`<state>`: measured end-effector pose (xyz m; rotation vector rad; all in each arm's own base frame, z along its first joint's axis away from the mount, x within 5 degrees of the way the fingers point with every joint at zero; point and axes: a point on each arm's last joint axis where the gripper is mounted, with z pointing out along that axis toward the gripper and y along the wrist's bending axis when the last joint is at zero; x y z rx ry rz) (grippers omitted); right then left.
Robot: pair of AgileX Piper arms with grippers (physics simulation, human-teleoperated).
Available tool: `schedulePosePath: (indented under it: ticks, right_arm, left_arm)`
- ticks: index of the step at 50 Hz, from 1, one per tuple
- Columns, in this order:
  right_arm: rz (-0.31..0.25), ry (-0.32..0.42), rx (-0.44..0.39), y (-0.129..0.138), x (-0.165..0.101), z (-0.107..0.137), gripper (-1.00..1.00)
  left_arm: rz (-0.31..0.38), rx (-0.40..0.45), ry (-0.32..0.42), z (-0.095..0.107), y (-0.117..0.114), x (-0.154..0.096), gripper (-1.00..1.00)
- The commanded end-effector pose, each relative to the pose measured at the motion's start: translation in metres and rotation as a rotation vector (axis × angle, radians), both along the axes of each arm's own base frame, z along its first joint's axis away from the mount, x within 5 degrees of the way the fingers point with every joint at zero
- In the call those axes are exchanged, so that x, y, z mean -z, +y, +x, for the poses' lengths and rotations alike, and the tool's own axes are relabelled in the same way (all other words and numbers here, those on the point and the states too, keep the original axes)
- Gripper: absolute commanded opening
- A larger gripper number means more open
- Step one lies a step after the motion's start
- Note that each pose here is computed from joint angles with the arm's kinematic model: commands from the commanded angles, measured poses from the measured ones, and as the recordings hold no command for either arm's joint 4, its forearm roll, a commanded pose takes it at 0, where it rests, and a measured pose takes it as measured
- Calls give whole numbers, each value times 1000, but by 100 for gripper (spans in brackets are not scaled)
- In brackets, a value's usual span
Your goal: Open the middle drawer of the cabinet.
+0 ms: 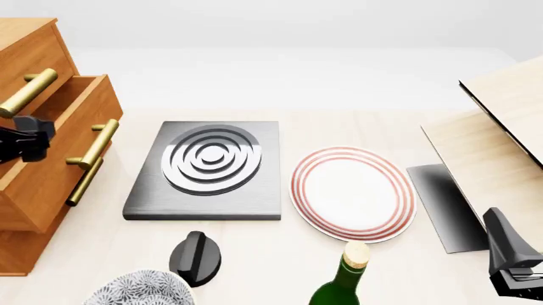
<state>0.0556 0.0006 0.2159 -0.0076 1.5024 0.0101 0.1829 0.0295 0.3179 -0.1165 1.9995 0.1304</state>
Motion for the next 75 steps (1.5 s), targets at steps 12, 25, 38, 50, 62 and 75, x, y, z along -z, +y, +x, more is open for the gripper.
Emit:
schedulePosePath:
  ticks: [12,25,38,50,62,75]
  right_arm:
    - [-1,-4,4,0,1,0,100]
    - [-1,-4,4,0,1,0,100]
    - [-1,-4,4,0,1,0,100]
    - [-1,-4,4,0,1,0,100]
    - [0,-4,4,0,1,0,100]
    - [-1,-4,5,0,1,0,100]
  left_arm:
    - [-29,-14,42,7,2,18,100]
    - [-39,-24,61,12,4,27,100]
    - [-49,-27,73,15,4,32,100]
    - [-53,-22,99,18,3,42,100]
    - [-63,-24,123,21,4,53,100]
    - [-69,-13,136,22,1,59,100]
